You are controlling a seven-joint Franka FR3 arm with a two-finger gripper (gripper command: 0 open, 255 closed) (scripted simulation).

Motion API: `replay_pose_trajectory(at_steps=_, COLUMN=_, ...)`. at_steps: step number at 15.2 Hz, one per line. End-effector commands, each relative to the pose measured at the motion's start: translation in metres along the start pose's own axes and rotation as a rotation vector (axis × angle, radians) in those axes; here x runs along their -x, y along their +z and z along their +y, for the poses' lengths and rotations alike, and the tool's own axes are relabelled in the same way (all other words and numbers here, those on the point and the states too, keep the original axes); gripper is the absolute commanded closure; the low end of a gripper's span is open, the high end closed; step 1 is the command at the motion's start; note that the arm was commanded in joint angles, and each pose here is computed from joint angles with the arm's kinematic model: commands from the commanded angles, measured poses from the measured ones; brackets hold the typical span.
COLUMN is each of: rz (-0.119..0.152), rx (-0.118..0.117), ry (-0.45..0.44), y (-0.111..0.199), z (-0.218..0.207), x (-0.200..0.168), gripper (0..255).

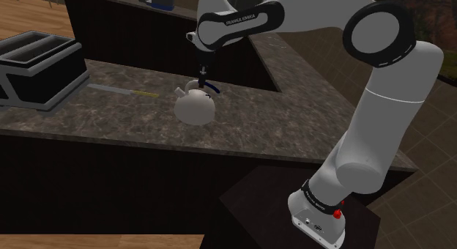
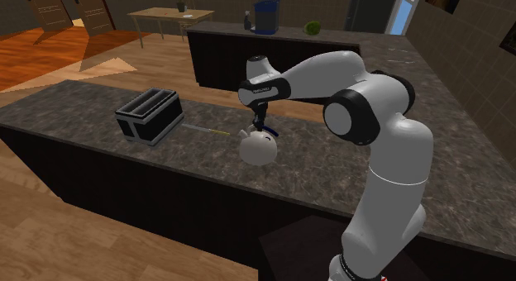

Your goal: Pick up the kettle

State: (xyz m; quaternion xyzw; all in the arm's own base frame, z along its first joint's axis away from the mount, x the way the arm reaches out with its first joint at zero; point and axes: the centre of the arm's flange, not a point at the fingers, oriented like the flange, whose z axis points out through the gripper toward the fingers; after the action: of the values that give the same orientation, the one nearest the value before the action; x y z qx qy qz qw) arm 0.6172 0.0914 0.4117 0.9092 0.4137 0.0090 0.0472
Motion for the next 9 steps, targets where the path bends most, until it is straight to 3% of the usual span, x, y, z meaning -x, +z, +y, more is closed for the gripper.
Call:
replay_pose_trajectory(at_steps=1, rz=0.0, rx=0.0, ry=0.0, y=0.001, z=0.0, x=0.0, gripper=255)
replay_pose_trajectory(at_steps=9, rz=0.0, rx=0.0, ry=0.0, y=-0.041, z=0.004, x=0.001, gripper=255)
